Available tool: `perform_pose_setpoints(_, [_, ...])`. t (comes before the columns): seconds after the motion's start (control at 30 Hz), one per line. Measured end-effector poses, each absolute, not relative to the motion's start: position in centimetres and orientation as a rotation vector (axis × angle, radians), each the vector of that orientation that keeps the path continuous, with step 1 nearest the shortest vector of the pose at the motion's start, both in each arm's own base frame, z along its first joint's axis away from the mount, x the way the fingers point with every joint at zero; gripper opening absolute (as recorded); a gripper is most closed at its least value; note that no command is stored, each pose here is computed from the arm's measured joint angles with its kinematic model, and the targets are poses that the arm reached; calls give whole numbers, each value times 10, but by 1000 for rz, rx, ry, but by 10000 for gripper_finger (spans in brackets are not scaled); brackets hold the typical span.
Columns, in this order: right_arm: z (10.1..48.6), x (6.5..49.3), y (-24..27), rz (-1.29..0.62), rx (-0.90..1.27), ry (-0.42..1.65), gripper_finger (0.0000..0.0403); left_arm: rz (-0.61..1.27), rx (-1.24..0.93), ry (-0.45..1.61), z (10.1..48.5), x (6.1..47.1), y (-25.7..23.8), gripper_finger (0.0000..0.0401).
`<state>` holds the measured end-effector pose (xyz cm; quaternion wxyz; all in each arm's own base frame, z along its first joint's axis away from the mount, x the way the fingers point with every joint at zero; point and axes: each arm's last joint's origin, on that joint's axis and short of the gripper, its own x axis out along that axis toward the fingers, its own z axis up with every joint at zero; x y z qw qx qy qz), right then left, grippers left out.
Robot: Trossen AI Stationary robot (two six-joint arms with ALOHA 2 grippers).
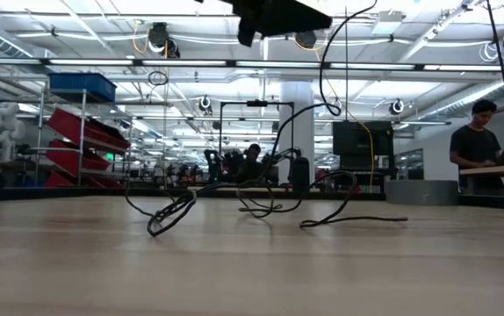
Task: Coil cords
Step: Coil the black wire onto the spool
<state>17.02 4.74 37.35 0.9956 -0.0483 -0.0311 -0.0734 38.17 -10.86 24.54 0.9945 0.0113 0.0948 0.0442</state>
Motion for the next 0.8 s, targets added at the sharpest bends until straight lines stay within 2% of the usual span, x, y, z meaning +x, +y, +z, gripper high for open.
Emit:
perform_pose_setpoints(0.3, [381,170,44,-176,-123,-133,0,17,-17,189,219,397,-107,255])
perform_pose_setpoints(0.8, [379,174,41,-205,-138,-116,0,151,46,192,220,399,-95,255])
